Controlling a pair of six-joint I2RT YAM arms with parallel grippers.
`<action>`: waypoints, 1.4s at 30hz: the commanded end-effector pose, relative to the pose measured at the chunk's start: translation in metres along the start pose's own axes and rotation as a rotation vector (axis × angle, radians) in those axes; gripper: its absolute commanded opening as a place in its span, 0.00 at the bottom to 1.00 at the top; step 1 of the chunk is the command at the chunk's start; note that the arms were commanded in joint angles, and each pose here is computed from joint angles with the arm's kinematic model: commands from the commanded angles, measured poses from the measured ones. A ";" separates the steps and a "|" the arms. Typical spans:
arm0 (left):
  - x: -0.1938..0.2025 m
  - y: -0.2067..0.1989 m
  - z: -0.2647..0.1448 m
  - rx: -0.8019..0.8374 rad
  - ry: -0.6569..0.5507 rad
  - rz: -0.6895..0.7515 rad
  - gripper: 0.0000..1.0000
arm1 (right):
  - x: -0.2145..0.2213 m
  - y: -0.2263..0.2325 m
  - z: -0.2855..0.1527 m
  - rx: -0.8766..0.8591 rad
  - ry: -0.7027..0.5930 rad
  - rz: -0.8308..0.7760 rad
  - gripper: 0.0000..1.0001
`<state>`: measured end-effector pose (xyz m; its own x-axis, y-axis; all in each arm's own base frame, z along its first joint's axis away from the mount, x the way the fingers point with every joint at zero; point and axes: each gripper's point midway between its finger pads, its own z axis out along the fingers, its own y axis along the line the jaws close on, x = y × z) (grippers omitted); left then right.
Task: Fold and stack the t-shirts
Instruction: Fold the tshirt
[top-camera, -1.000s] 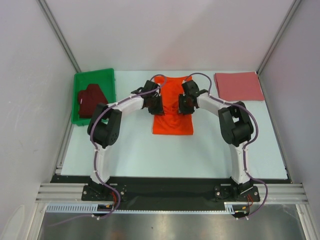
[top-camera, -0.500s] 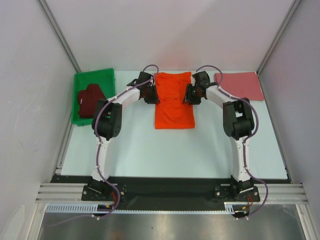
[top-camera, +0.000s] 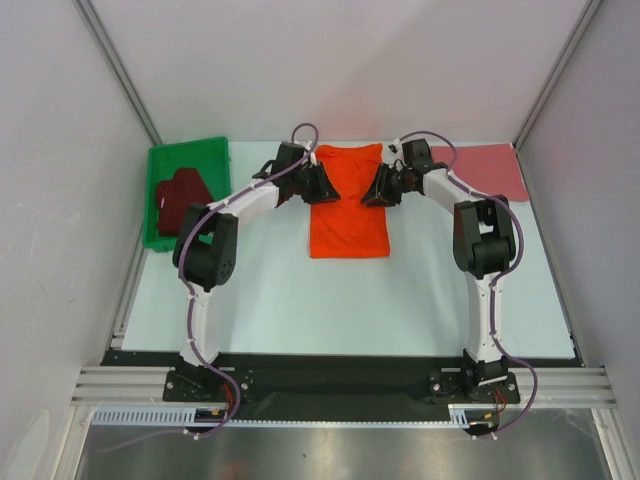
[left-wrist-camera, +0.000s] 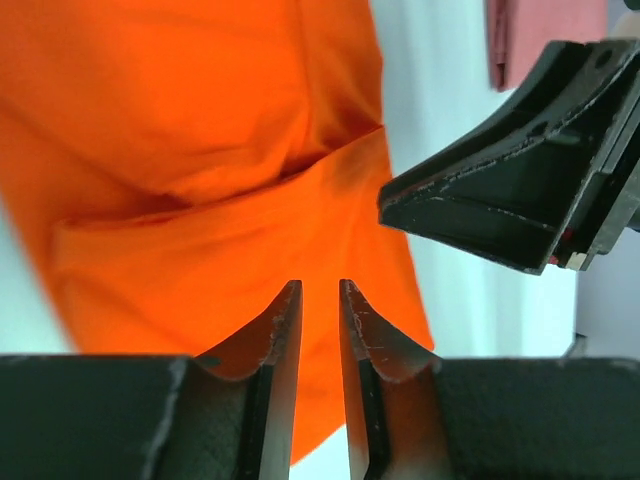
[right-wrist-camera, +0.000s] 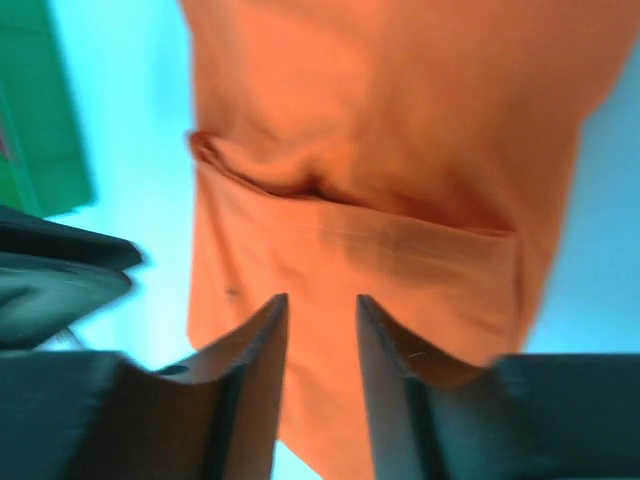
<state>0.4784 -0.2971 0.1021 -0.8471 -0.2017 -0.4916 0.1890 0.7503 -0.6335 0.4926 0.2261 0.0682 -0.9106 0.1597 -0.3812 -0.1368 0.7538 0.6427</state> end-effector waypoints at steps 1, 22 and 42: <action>0.004 -0.007 0.026 0.110 0.009 -0.069 0.26 | -0.020 -0.001 0.001 -0.119 -0.036 0.087 0.31; -0.004 0.003 -0.057 0.004 0.003 0.086 0.36 | -0.031 -0.041 -0.056 0.031 -0.045 0.106 0.13; 0.125 0.037 -0.055 0.104 0.154 -0.115 0.24 | 0.135 -0.003 -0.053 -0.144 0.187 0.164 0.09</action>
<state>0.3441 -0.2535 0.0557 -0.9382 -0.1710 -0.3008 0.1076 0.6821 -0.7233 0.3455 0.2111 0.0547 -0.9850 0.1374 -0.1042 0.0125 0.6597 0.7514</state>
